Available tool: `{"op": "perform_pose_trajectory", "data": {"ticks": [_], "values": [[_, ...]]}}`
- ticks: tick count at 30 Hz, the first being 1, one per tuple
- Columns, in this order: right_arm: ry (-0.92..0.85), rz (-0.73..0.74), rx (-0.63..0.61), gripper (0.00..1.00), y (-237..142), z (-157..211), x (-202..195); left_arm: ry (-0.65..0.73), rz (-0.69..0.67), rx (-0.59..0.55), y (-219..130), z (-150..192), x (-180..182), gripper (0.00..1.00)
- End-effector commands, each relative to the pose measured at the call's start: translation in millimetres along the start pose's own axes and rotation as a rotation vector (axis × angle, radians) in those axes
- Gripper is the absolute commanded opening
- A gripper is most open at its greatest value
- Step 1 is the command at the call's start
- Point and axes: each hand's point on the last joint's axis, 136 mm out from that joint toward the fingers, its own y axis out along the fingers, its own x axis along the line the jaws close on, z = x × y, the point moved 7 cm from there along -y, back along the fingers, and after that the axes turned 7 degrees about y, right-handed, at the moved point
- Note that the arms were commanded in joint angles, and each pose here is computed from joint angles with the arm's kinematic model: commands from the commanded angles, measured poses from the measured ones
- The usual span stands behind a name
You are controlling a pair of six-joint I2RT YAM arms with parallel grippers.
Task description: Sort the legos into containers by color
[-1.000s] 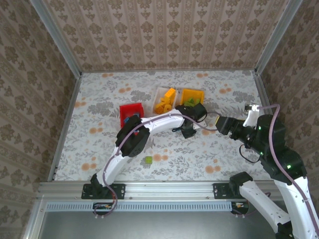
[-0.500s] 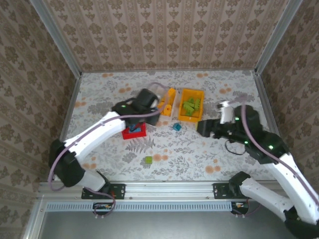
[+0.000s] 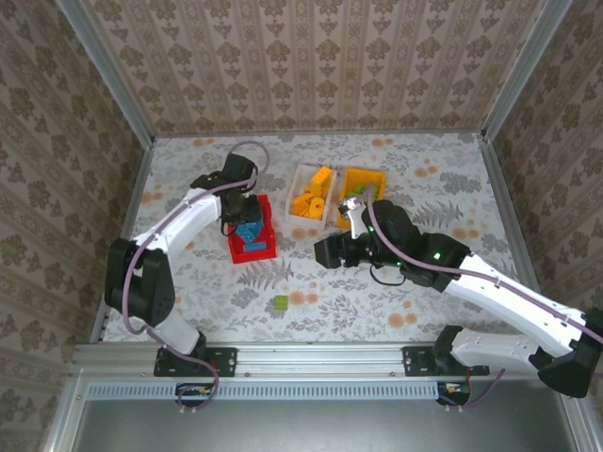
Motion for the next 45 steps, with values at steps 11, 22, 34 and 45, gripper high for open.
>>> {"op": "perform_pose_trajectory", "data": {"ticks": [11, 22, 34, 45], "values": [[-0.005, 0.066, 0.119, 0.73, 54.6, 34.4, -11.1, -0.069, 0.098, 0.018, 7.1, -6.6, -5.6, 0.49], [-0.392, 0.164, 0.441, 0.83, 131.3, 119.9, 8.2, -0.113, 0.099, -0.16, -78.0, 14.4, -6.6, 0.62], [-0.687, 0.295, 0.608, 0.86, 181.7, 140.3, -0.6, -0.307, 0.094, -0.271, -151.8, 145.7, 51.0, 0.65], [-0.769, 0.345, 0.655, 0.7, 210.6, 144.2, -3.8, -0.364, 0.051, -0.306, -178.7, 187.4, 78.5, 0.63]]}}
